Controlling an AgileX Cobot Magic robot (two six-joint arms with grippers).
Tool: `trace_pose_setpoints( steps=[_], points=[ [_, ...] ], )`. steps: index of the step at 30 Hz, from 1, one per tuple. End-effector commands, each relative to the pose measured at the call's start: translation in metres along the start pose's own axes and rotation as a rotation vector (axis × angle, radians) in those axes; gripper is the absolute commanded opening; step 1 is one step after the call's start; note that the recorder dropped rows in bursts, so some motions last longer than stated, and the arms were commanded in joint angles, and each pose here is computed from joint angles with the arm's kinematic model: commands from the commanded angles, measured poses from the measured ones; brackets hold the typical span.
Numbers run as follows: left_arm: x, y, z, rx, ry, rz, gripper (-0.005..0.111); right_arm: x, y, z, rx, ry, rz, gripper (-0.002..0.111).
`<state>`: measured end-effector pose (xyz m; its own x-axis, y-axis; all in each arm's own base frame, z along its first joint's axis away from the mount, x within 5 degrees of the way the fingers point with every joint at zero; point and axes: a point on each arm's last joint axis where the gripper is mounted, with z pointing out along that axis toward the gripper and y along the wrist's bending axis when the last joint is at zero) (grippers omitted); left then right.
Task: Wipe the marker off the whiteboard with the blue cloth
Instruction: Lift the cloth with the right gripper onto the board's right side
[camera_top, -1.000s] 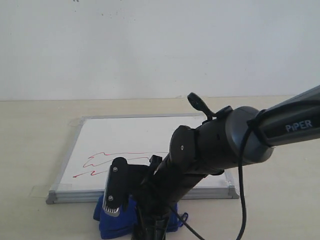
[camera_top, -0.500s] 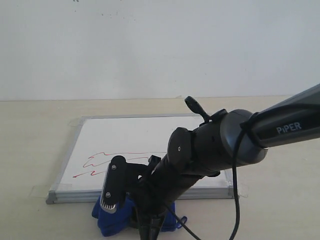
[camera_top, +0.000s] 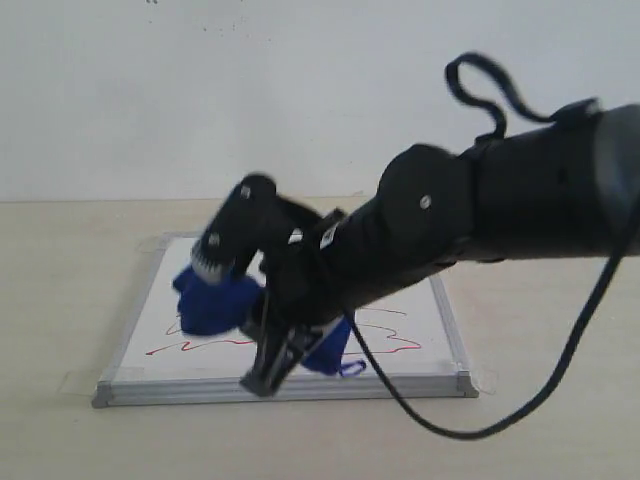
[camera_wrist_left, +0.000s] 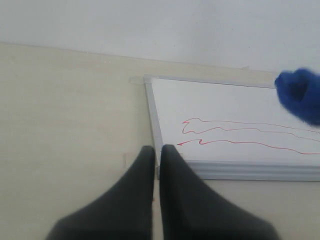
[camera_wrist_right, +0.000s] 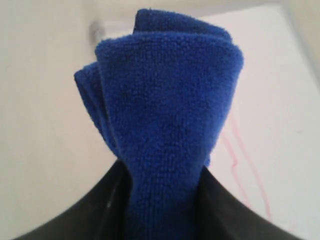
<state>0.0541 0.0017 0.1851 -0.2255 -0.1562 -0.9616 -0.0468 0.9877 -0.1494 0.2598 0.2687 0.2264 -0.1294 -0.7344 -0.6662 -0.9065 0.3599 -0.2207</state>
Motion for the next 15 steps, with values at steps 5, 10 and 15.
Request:
trace_pose_setpoints(
  steps=[5, 10, 15],
  points=[
    [0.000, 0.000, 0.000, 0.004, -0.006, -0.009, 0.004, 0.017, -0.089, -0.038, 0.151, 0.171, 0.446, 0.000],
    [0.000, 0.000, 0.000, 0.004, -0.006, -0.009, 0.004, 0.044, -0.126, -0.033, 0.238, 0.292, 0.585, 0.000],
    [0.000, 0.000, 0.000, 0.004, -0.006, -0.009, 0.004, 0.059, -0.144, 0.000, 0.262, 0.328, 0.540, 0.000]
  ],
)
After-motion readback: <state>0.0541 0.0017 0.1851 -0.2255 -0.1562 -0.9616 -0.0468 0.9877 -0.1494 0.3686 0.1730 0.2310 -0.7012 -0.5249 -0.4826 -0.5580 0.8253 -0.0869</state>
